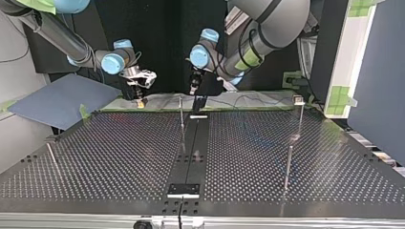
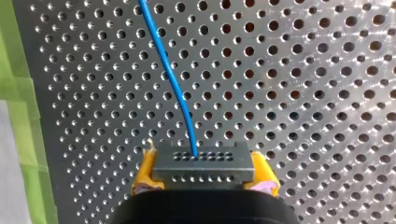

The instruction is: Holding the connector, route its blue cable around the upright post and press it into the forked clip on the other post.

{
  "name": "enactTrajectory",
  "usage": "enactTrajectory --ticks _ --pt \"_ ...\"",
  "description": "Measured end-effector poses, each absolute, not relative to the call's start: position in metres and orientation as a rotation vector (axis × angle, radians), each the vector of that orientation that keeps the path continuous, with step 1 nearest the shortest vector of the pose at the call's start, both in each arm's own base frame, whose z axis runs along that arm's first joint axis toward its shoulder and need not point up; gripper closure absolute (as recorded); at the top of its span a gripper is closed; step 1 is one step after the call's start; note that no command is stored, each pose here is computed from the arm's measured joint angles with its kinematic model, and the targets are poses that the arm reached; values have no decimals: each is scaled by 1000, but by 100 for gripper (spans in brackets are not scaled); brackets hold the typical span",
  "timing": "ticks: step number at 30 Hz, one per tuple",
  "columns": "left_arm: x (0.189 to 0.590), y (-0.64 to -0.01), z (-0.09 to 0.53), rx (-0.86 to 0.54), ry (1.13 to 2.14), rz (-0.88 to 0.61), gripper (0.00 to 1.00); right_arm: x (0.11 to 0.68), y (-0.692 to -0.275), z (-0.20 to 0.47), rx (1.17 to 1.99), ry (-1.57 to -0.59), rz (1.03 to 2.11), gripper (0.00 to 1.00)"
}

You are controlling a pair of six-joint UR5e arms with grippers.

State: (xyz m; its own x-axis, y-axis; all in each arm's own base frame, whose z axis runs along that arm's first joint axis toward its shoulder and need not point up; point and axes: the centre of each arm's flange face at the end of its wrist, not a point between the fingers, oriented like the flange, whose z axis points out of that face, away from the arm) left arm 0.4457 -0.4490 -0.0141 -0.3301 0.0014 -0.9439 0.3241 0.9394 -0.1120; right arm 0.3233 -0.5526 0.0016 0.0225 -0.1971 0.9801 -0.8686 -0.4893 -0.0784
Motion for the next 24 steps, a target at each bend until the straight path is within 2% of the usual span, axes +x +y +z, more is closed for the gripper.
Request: enactTrajectory --ticks 24 --pt "430 -472 8 261 1847 -371 0 323 -553 2 1728 -1091 1508 100"
